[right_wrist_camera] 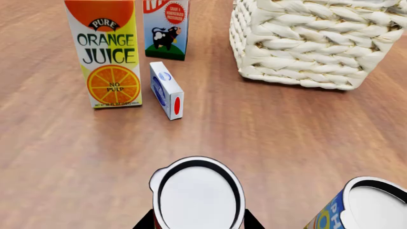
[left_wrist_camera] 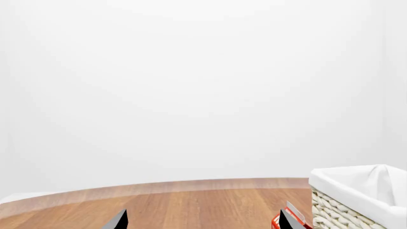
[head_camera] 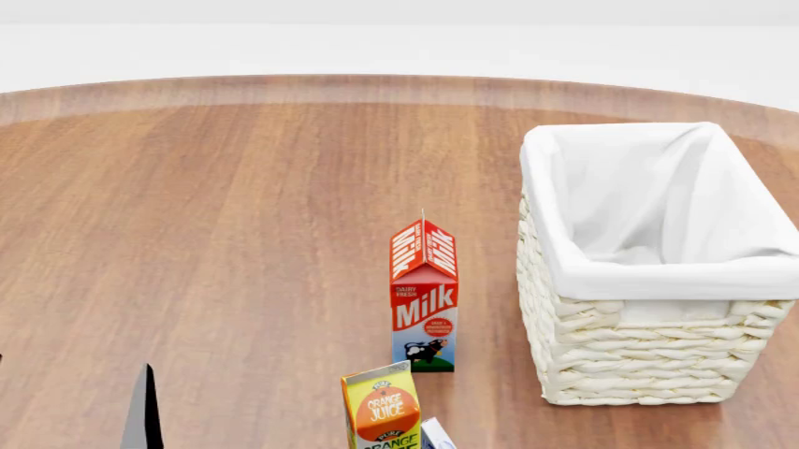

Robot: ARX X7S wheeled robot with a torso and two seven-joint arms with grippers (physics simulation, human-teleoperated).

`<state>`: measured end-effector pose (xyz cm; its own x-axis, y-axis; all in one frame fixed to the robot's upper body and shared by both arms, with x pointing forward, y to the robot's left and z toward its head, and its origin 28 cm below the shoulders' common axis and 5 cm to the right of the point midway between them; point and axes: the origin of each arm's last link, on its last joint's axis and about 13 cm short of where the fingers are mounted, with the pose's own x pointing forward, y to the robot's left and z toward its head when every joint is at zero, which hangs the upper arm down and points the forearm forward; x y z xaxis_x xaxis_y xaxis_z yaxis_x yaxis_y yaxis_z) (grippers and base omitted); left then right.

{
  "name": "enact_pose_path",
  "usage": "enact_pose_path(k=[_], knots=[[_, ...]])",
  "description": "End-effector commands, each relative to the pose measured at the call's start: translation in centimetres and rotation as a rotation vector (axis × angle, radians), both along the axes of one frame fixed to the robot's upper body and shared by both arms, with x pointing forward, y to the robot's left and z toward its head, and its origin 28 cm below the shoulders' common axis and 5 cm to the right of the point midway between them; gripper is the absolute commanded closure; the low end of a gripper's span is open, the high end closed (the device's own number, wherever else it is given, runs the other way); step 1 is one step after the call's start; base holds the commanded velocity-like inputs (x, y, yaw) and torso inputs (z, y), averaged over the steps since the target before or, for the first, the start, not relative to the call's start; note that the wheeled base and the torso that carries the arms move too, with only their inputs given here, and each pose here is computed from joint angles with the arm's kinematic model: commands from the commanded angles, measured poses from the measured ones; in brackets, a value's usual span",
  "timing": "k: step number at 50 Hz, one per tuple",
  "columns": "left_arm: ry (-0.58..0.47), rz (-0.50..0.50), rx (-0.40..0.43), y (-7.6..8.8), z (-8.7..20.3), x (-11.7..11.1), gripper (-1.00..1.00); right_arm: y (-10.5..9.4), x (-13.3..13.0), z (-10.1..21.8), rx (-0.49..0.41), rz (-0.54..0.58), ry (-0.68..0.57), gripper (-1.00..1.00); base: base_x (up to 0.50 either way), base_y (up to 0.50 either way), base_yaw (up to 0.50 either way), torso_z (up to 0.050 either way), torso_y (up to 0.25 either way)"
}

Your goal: Pick up the tomato sauce, and put it in the basket.

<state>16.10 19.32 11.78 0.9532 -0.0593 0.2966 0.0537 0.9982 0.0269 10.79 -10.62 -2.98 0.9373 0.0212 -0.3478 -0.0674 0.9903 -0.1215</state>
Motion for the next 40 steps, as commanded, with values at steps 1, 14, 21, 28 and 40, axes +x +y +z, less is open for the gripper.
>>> enact_pose_path(k=[1, 14, 21, 28, 40], knots=[[0.007, -0.003, 0.001, 0.0, -0.1, 0.0, -1.0, 0.1, 0.1, -0.2, -0.009, -0.005, 0.004, 1.0, 0.0, 0.0, 0.0, 0.0, 0.0], [0.016, -0.006, 0.0, -0.1, -0.2, 0.1, -1.0, -0.3, 0.4, 3.2, 0.002, -0.015, -0.17, 1.0, 0.0, 0.0, 0.0, 0.0, 0.0], [0.017, -0.008, -0.003, -0.1, -0.1, 0.0, -1.0, -1.0, 1.2, 7.8, 0.013, -0.021, -0.334, 1.0, 0.0, 0.0, 0.0, 0.0, 0.0], [0.017, -0.008, -0.003, -0.1, 0.0, 0.0, -1.0, -1.5, 2.6, 11.3, 0.018, -0.04, -0.454, 1.0, 0.0, 0.0, 0.0, 0.0, 0.0], [0.018, -0.005, -0.004, 0.0, 0.0, 0.1, -1.0, -2.3, 5.7, 15.5, 0.015, -0.09, -0.644, 1.0, 0.0, 0.0, 0.0, 0.0, 0.0]])
